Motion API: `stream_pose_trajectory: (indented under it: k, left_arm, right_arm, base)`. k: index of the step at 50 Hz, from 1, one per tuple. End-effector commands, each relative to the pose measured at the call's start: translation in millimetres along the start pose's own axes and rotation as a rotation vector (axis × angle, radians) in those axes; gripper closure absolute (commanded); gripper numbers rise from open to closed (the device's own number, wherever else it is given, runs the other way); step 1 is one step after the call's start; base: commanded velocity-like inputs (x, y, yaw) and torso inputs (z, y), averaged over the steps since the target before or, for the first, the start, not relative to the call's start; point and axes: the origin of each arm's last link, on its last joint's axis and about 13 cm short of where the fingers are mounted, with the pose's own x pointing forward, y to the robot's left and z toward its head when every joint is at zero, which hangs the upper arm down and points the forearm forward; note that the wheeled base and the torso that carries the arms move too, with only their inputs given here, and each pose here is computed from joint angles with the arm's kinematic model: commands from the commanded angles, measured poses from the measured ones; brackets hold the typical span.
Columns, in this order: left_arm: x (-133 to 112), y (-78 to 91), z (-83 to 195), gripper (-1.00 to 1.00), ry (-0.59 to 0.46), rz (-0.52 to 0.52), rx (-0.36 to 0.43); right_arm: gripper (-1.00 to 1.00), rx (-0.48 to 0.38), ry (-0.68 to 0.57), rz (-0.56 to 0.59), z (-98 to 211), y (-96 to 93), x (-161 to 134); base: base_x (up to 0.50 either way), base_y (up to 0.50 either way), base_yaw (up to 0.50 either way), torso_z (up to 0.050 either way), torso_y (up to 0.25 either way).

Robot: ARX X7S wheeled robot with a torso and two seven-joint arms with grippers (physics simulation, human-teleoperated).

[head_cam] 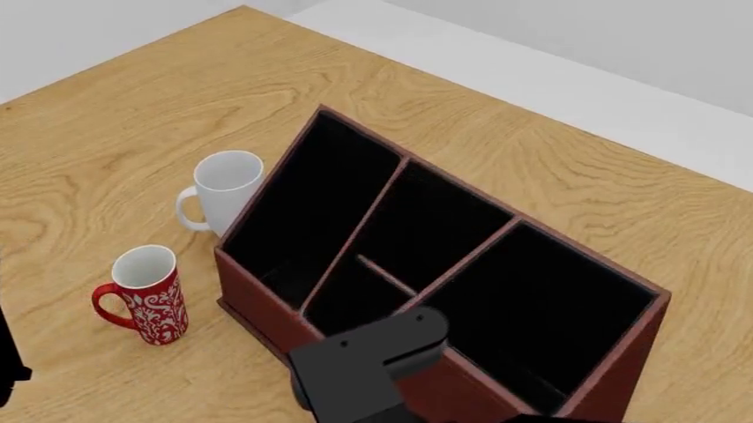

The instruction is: Pick up the book and place it in the right compartment of the caddy.

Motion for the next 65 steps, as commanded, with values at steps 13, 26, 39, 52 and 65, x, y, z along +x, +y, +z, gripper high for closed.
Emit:
stream_pose_trajectory:
  k: [13, 26, 39, 52, 65]
  left_arm:
    - [-0.2, 1.6, 1.6, -1.0, -0.006, 0.005, -0.008]
    - [-0.9, 2.6, 3.3, -1.0, -0.009, 0.008, -0.014]
    - [-1.1, 2.4, 2.7, -1.0, -0.008, 0.005, -0.016]
    - [-1.5, 1.4, 3.3, -1.0, -0.009, 0.0, -0.014]
    - [-2.2, 2.0, 4.5, -1.0, -0.011, 0.0, -0.016]
  right_arm:
    - [-1.0, -0.02, 0.042, 0.033, -9.0, -3.2, 30.9]
    - [-1.0, -0.037, 0.055, 0.051, -16.2, -1.2, 41.0]
    - [-1.0, -0.023, 0.066, 0.057, -25.0, -4.3, 57.1]
    - [-1.0, -0.006, 0.089, 0.085, -35.0, -6.4, 73.2]
    - [-1.0, 0.003, 0.112, 0.103, -40.5, -7.4, 82.3]
  base:
    - [0.0, 0.0, 0.0, 0.0, 0.0]
    - [0.0, 0.0, 0.0, 0.0, 0.0]
    - [0.0, 0.0, 0.0, 0.0, 0.0]
    - [0.0, 0.0, 0.0, 0.0, 0.0]
    - [0.0, 0.0, 0.0, 0.0, 0.0]
